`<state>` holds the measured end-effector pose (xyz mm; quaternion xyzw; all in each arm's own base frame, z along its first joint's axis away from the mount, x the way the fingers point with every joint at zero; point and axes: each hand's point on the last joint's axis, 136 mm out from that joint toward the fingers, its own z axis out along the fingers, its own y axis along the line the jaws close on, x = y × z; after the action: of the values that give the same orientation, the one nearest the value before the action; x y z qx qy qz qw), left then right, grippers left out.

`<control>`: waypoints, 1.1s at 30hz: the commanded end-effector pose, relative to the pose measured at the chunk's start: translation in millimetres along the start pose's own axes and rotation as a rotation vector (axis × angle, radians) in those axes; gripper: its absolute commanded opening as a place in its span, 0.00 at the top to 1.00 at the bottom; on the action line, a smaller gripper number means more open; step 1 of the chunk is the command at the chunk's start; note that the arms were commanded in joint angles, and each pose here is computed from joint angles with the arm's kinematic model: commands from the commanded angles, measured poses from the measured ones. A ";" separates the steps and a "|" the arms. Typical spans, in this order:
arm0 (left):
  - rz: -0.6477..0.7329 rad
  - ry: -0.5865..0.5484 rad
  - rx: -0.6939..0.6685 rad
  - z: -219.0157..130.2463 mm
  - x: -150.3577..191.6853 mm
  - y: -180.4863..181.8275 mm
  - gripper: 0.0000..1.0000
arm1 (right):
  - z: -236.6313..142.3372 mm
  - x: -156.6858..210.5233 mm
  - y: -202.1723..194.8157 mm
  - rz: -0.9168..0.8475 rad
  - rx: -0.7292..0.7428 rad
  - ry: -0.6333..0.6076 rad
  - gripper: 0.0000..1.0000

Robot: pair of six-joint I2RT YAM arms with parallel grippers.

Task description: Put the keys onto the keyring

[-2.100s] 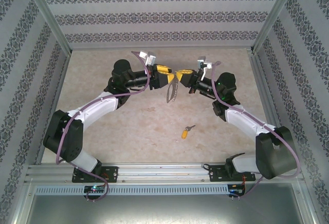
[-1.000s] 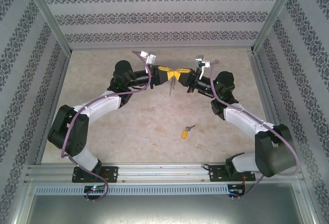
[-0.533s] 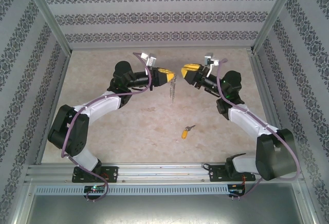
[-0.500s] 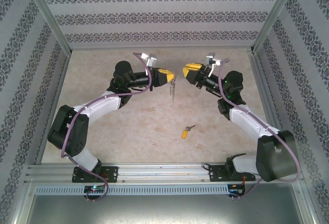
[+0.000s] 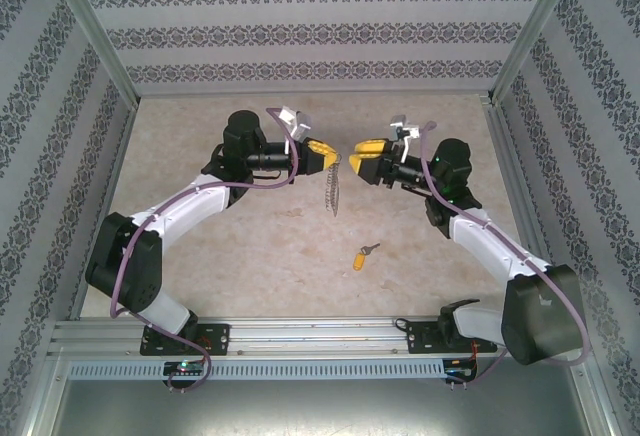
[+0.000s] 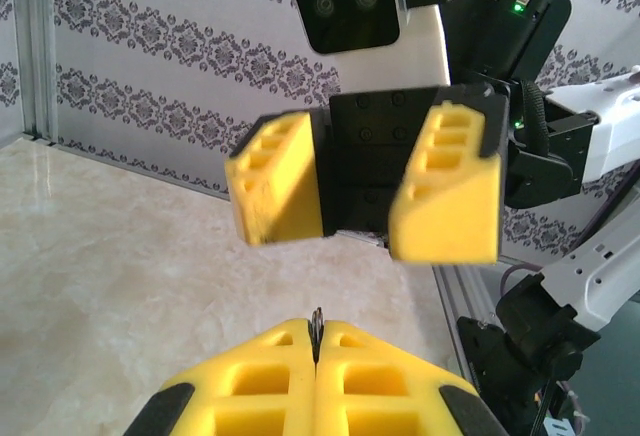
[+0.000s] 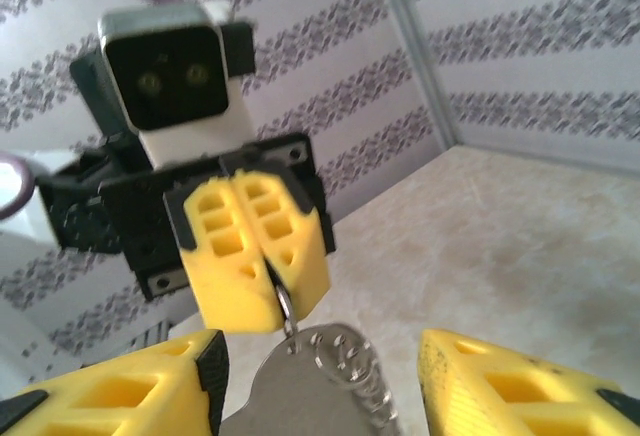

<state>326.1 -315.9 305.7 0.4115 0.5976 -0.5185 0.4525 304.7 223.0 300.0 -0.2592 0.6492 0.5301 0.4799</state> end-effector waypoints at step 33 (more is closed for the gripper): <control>0.046 0.037 0.115 -1.1 -13.5 -20.0 1.00 | 26.5 4.3 18.5 -0.070 -0.110 0.094 0.73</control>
<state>315.4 -317.4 309.1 0.4378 0.5924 -0.5275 0.4232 295.1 250.8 292.9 -0.3153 0.6471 0.5427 0.4327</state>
